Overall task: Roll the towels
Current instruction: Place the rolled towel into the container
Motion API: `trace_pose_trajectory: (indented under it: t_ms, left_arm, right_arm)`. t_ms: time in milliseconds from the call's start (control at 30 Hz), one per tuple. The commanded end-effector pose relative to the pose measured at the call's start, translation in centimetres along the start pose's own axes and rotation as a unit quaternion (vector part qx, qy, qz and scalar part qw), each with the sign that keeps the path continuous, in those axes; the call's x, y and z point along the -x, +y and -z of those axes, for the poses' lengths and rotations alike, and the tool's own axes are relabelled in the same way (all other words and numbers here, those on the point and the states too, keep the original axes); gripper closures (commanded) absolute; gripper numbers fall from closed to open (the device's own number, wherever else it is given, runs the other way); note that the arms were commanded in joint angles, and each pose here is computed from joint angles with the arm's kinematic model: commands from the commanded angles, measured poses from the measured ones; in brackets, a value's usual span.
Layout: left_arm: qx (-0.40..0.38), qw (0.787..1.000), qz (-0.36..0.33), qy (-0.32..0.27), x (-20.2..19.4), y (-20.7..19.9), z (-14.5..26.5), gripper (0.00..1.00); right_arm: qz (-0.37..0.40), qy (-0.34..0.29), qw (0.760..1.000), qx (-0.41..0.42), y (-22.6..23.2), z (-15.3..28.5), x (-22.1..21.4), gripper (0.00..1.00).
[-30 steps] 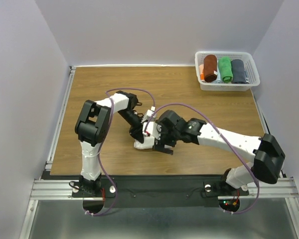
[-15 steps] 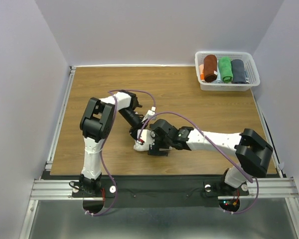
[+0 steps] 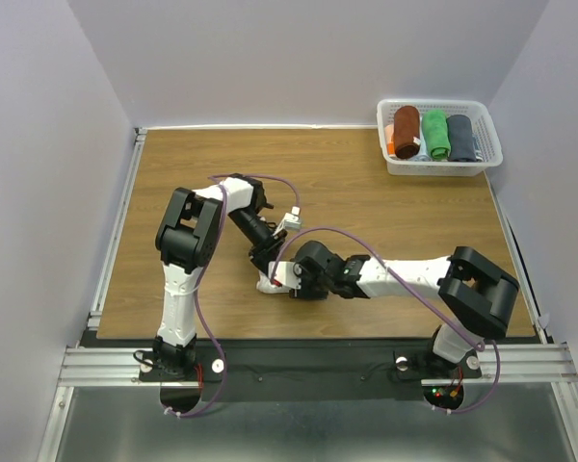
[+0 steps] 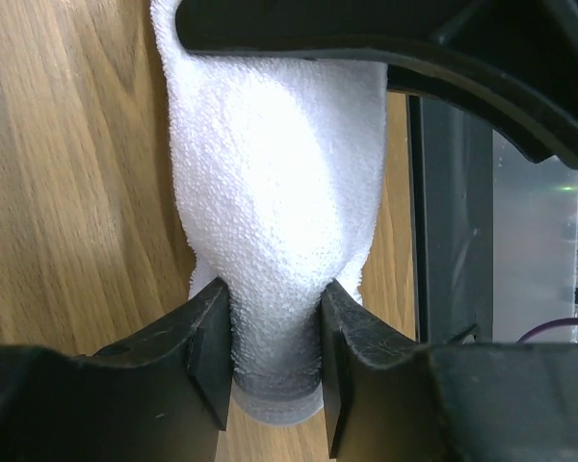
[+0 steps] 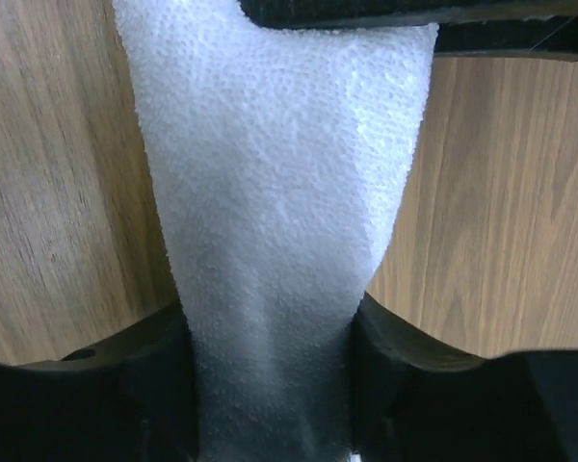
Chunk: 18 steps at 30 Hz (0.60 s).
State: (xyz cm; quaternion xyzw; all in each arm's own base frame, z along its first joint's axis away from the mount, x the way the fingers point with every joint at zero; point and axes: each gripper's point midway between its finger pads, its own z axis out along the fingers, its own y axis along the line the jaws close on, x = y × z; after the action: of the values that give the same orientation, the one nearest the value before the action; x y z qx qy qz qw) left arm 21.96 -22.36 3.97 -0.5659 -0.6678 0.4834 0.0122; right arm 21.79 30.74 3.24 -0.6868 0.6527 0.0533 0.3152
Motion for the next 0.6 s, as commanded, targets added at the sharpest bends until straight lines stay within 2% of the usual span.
trace_pose_trajectory:
  t_ms: [0, 33, 67, 133, 167, 200, 367, 567]
  left_arm:
    - [0.051, 0.994, -0.048, 0.078, -3.6, 4.4, 0.8, 0.62]
    - [0.054, 0.995, -0.049, 0.075, -3.5, 4.5, 1.0, 0.61]
    - [0.058, 0.995, -0.050, 0.068, -3.3, 4.5, 1.3, 0.54]
    - [0.067, 0.995, -0.050, 0.055, -2.8, 4.6, 1.9, 0.40]
    - [0.072, 0.995, -0.053, 0.044, -2.4, 4.7, 2.1, 0.16]
    - [0.080, 0.995, -0.055, 0.037, -2.1, 4.8, 2.6, 0.04]
    - [0.158, 0.986, -0.058, -0.023, 0.5, 4.3, 8.2, 0.01]
    - [0.301, 0.945, -0.072, -0.107, 4.5, 2.9, 18.5, 0.01]
  right_arm:
    - [0.001, 0.008, 1.000, 0.021, 1.7, -0.8, -1.5, 0.55]
    - [-0.001, 0.007, 1.000, 0.020, 1.7, -0.8, -1.6, 0.60]
    - [-0.008, -0.005, 1.000, 0.029, 2.1, -0.6, -1.4, 0.73]
    - [-0.019, -0.009, 0.999, 0.034, 2.4, -0.5, -1.5, 0.87]
    - [-0.034, -0.010, 0.999, 0.035, 2.5, -0.4, -1.5, 0.99]
    - [-0.043, -0.013, 0.998, 0.036, 2.5, -0.2, -1.4, 0.99]
    - [-0.135, -0.032, 0.989, 0.046, 1.3, 1.5, -1.3, 1.00]
    - [-0.277, -0.046, 0.958, 0.056, -2.5, 4.6, -0.7, 0.99]
